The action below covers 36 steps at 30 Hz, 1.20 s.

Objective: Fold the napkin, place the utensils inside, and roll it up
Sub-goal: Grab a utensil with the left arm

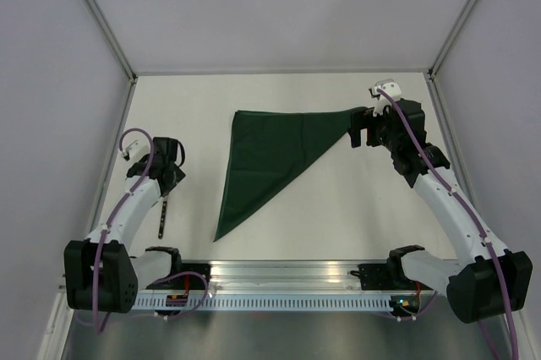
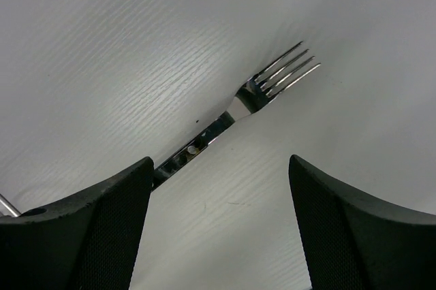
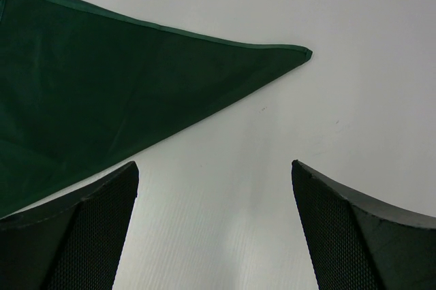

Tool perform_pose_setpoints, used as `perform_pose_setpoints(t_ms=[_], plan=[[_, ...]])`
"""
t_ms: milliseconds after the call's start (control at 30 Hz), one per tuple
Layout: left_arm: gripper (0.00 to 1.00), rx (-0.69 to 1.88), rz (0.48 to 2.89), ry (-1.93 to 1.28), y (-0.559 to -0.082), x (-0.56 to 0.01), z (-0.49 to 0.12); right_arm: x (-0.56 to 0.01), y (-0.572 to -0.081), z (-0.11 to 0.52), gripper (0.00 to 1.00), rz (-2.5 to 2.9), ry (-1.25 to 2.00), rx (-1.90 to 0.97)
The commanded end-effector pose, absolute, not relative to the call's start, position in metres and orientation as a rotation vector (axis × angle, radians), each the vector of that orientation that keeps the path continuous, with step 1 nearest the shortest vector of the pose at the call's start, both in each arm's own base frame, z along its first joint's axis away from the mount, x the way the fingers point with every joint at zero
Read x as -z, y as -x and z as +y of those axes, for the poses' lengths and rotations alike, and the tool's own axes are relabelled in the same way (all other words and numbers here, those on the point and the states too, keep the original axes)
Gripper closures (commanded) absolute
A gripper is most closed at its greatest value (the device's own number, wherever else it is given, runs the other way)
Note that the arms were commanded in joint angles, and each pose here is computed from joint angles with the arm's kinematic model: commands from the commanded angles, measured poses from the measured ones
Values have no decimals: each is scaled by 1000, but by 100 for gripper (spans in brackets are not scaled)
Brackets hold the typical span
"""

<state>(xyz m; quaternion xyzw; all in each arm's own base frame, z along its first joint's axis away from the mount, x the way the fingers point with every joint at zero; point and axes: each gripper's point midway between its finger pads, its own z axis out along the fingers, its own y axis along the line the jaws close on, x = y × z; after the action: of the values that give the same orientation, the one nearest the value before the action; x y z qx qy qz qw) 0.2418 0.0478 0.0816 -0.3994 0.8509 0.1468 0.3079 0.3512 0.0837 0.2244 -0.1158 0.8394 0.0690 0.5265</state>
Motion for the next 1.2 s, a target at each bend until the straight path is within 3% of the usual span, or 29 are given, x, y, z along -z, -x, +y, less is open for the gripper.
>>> perform_pose_setpoints(t_ms=[0, 367, 1167], plan=[[16, -454, 2232, 1153, -225, -75, 61, -222, -347, 88, 2, 2015, 280, -198], [25, -416, 2403, 1129, -232, -48, 50, -219, -346, 91, 2, 2023, 291, -210], [34, -390, 2504, 1146, -241, -24, 59, -210, -348, 92, 2, 2048, 306, -212]])
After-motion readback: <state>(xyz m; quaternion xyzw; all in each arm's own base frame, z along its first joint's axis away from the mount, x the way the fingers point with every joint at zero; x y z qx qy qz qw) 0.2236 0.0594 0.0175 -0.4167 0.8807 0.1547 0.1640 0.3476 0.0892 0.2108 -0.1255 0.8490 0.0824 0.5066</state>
